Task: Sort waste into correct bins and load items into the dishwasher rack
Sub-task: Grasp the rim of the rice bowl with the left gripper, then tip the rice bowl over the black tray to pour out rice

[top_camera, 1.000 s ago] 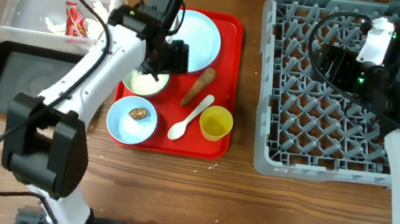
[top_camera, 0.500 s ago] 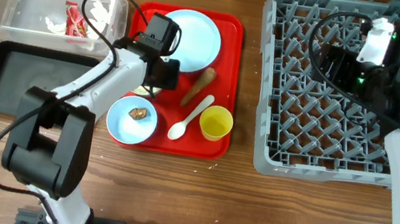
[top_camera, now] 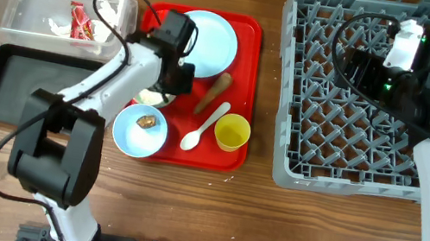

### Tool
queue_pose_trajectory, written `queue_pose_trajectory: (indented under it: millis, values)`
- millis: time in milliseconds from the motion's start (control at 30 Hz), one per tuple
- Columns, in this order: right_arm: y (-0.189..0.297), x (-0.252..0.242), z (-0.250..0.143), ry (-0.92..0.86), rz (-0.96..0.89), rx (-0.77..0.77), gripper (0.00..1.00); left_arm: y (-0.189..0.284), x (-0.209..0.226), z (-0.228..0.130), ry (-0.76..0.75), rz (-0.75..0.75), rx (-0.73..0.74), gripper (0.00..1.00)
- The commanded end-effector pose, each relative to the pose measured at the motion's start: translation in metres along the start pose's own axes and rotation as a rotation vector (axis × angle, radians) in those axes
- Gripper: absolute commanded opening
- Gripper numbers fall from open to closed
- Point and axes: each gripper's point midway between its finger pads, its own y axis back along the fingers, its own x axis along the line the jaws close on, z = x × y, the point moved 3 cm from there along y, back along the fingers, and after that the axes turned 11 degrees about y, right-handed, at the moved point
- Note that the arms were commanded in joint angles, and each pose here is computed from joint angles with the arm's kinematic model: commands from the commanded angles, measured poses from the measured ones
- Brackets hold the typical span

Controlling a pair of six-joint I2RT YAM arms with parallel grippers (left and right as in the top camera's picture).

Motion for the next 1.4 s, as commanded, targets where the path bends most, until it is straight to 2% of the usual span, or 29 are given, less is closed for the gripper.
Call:
queue_pose_trajectory:
  millis: [0,67,200,333,433,600,867,1033,1200,1367]
  values:
    - [0.000,0.000,0.004,-0.002,-0.006,-0.006,1.00,0.055,-0.026,0.023,0.081,-0.107,-0.049,0.04]
    - [0.000,0.000,0.004,-0.001,-0.006,-0.006,1.00,0.080,-0.027,0.030,0.116,-0.127,-0.068,0.04]
    - [0.000,0.000,0.004,-0.002,-0.006,-0.006,1.00,0.102,-0.006,0.035,0.192,-0.148,-0.078,0.04]
    - [0.000,0.000,0.003,-0.003,-0.006,0.000,1.00,0.117,0.052,0.038,0.366,-0.237,0.021,0.04]
    - [0.000,0.000,0.003,-0.003,-0.006,0.001,1.00,0.126,0.101,0.048,0.460,-0.307,0.019,0.04]
    - [0.000,0.001,0.001,-0.005,-0.005,0.009,1.00,0.138,0.159,0.055,0.564,-0.450,-0.025,0.04]
    - [0.000,0.001,-0.001,-0.008,-0.005,0.019,1.00,0.145,0.221,0.061,0.701,-0.818,-0.177,0.04]
    - [0.000,0.001,-0.001,-0.008,-0.004,0.019,1.00,0.155,0.242,0.055,0.755,-0.984,-0.207,0.04]
    - [0.000,0.001,-0.004,-0.011,0.000,0.029,1.00,0.186,0.244,0.056,0.722,-1.201,-0.246,0.04]
    - [0.000,0.001,-0.003,-0.010,0.000,0.027,1.00,0.206,0.240,0.054,0.685,-1.346,-0.251,0.04]
